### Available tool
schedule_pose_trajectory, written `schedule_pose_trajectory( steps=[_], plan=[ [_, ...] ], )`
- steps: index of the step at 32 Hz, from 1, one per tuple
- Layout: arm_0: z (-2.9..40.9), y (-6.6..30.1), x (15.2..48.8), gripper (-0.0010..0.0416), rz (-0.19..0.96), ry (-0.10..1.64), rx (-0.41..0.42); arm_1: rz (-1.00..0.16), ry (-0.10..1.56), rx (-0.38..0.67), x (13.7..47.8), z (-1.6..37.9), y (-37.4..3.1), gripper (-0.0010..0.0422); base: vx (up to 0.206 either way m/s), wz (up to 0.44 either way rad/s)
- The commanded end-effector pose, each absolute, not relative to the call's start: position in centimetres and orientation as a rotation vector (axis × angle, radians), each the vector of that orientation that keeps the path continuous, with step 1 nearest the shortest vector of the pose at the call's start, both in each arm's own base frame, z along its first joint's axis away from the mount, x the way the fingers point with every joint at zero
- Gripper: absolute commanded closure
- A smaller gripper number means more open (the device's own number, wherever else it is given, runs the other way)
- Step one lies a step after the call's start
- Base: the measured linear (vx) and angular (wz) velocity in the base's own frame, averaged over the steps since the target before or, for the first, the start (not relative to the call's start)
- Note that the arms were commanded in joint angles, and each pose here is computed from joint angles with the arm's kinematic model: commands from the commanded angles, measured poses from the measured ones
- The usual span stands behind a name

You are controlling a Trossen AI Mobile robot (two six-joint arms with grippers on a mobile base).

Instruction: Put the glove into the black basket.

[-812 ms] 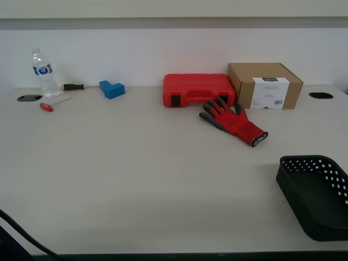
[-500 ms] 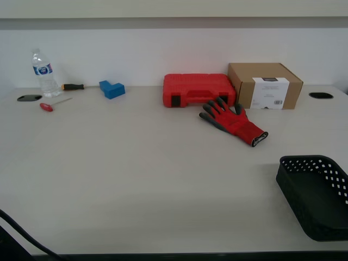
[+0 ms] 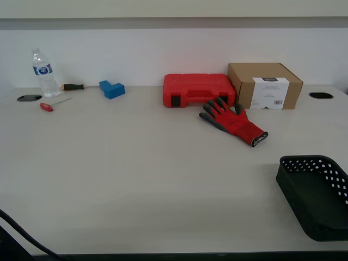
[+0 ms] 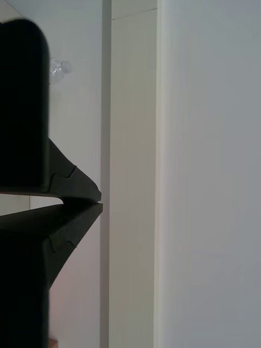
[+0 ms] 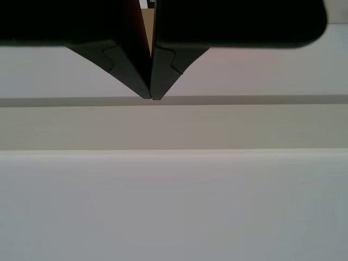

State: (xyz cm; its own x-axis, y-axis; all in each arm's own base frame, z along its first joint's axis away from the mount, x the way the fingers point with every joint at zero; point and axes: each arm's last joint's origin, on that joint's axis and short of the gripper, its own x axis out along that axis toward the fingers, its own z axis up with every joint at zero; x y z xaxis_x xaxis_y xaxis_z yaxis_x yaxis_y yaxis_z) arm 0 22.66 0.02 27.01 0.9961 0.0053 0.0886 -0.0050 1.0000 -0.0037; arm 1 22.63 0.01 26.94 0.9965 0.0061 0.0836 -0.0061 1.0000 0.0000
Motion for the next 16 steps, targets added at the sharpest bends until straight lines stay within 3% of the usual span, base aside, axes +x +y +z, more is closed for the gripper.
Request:
schedule_pose_trajectory(
  steps=[1,16],
  plan=[
    [27.07,0.01,22.67,0.0405,0.005,-0.093,-0.002,0.007,-0.091,0.000,22.64,27.04,0.01,0.0412,0.000,0.000],
    [27.03,0.07,22.67,0.0405,0.020,-0.090,0.027,0.007,-0.091,0.000,22.64,27.04,0.01,0.0412,0.000,0.000]
  ],
)
